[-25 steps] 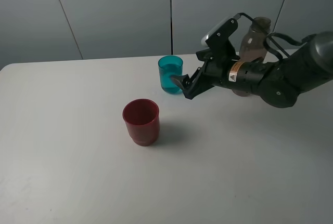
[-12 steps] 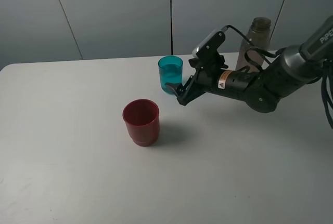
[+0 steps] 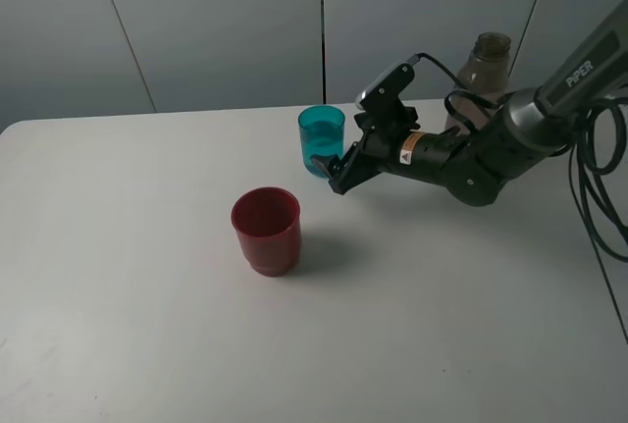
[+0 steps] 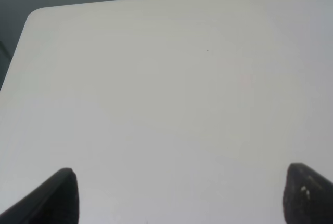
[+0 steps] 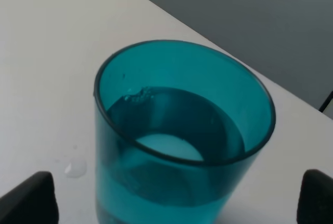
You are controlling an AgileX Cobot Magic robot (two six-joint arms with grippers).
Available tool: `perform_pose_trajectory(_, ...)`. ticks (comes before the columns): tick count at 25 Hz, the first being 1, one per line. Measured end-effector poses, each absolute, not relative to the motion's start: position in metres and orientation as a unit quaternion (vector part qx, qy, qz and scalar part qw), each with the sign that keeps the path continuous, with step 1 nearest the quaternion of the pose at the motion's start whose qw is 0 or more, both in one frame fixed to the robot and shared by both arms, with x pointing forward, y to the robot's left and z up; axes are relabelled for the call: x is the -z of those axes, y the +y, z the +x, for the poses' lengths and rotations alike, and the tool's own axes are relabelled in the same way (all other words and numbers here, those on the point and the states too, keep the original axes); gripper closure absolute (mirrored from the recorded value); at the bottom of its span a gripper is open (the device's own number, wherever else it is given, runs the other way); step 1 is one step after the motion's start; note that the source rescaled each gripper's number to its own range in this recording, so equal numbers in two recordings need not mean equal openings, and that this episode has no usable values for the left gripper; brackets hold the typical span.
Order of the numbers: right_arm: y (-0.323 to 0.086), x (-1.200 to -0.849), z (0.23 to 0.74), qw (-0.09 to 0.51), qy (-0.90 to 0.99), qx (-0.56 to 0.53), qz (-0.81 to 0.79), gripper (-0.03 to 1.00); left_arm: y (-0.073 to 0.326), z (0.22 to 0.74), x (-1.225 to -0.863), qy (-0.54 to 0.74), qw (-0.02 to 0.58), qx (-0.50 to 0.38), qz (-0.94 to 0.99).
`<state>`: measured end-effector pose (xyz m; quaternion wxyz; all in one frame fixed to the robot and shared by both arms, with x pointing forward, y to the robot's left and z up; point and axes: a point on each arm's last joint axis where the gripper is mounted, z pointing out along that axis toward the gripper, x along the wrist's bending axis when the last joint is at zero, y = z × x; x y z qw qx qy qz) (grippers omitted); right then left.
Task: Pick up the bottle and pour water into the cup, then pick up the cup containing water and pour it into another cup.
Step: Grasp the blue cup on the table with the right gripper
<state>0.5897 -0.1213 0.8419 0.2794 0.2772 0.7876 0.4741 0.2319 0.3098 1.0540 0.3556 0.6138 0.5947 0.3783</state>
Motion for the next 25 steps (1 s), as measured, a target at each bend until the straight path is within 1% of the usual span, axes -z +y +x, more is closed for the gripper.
perform_pose_trajectory(18, -0.113, -0.821, 0.614, 0.288, 0.789, -0.463, 0.283, -0.03, 0.310, 0.232, -1.054, 0.595, 0.356, -0.378, 0.614)
perform_pose_trajectory(25, -0.106, -0.823, 0.616, 0.290, 0.787, -0.473, 0.269, -0.03, 0.310, 0.232, -1.054, 0.595, 0.356, -0.378, 0.614)
